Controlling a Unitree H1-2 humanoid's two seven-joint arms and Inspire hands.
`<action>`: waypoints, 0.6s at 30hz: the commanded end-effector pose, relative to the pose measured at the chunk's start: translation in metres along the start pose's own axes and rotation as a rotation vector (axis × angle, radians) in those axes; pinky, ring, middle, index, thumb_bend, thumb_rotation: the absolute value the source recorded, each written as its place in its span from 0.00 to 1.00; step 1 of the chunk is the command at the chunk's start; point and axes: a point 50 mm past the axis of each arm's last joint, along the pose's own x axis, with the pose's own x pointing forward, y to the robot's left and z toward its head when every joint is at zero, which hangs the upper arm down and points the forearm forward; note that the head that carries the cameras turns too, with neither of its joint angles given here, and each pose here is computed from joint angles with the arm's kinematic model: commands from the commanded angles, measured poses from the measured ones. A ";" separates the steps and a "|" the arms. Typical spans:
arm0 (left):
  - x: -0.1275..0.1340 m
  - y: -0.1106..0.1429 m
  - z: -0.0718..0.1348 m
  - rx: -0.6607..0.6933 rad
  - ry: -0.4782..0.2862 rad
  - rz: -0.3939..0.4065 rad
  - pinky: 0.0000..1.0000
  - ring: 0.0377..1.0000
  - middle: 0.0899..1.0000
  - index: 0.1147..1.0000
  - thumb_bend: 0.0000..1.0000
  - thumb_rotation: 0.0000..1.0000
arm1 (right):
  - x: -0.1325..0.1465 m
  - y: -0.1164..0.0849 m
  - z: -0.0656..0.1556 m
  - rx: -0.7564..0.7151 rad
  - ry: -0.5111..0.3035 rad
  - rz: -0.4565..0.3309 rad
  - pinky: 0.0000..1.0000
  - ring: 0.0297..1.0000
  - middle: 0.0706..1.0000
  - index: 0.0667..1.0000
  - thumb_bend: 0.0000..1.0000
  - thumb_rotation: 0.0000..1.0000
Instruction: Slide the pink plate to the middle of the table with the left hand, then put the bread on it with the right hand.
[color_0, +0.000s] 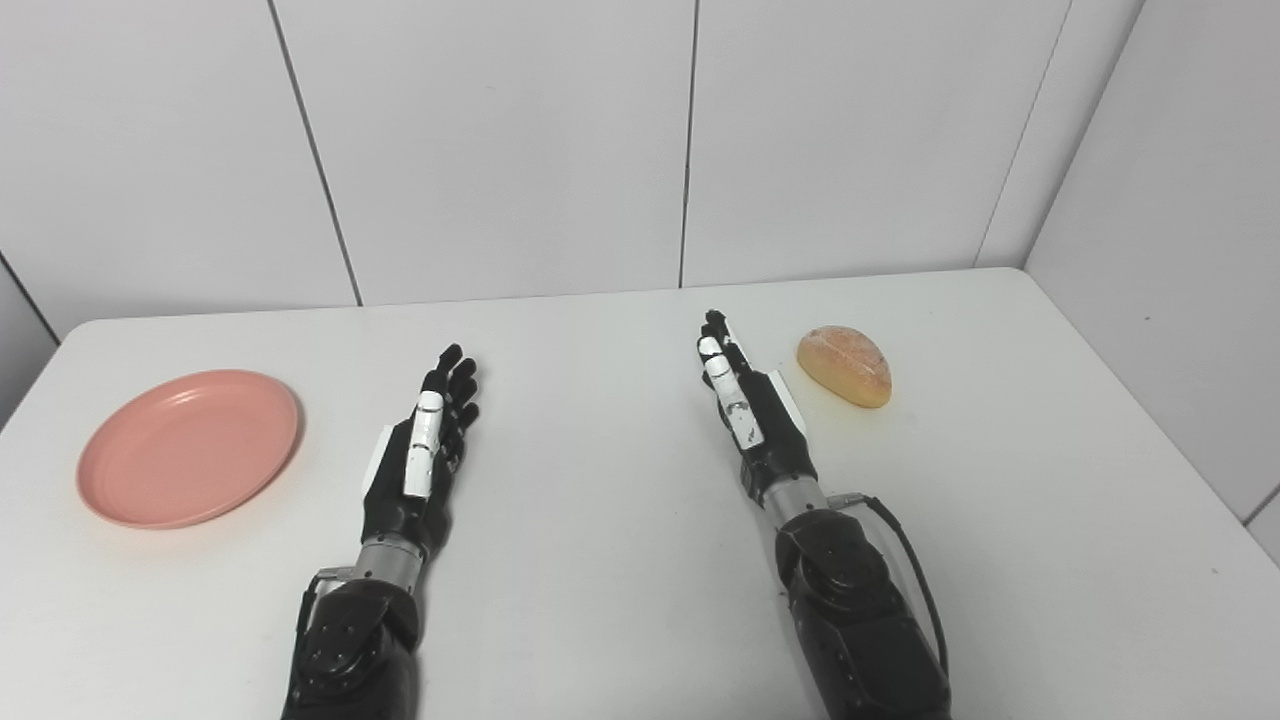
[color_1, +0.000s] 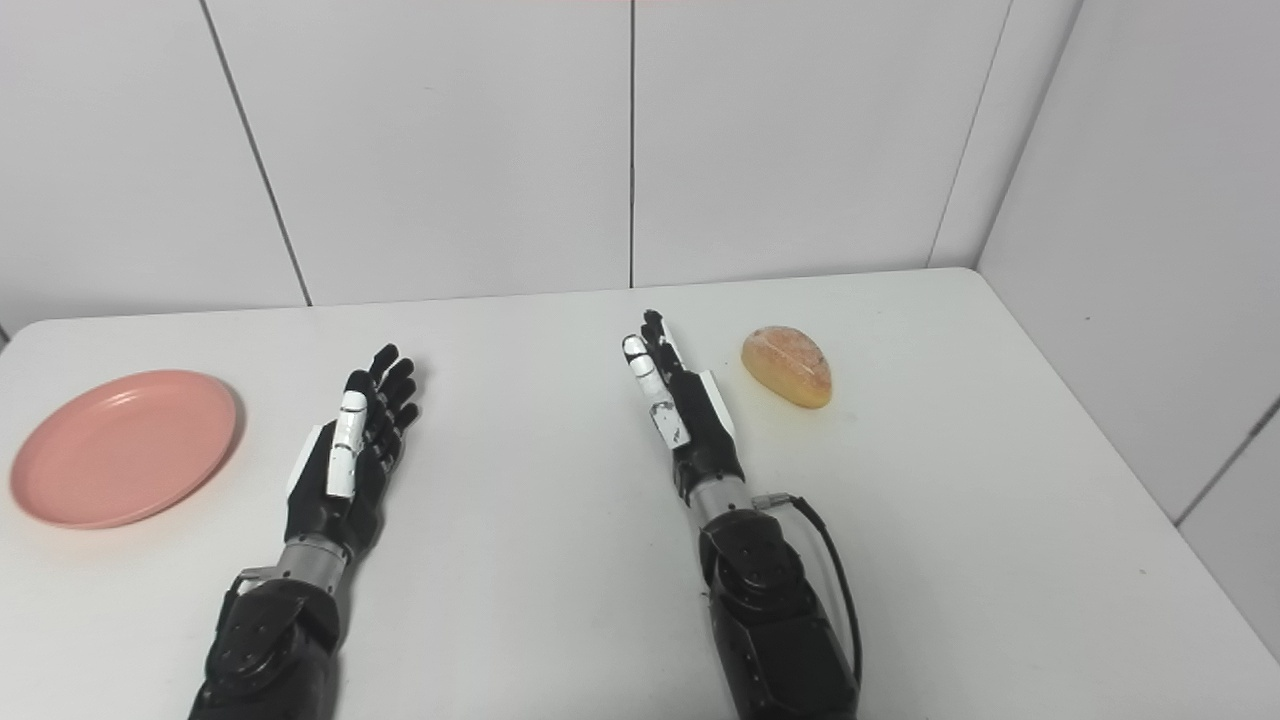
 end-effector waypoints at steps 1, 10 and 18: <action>0.004 -0.004 0.006 0.025 -0.047 -0.014 1.00 1.00 0.99 0.97 0.53 1.00 | 0.012 0.002 0.020 -0.020 -0.087 0.005 1.00 1.00 1.00 1.00 0.65 0.96; 0.004 -0.006 0.003 0.041 -0.041 -0.031 1.00 1.00 1.00 0.99 0.55 1.00 | 0.013 0.003 0.009 -0.009 -0.082 0.019 1.00 1.00 1.00 1.00 0.62 0.97; 0.004 -0.008 0.002 0.042 -0.032 -0.048 1.00 1.00 1.00 1.00 0.56 1.00 | 0.013 0.002 0.009 -0.002 -0.075 0.020 1.00 1.00 1.00 1.00 0.62 0.98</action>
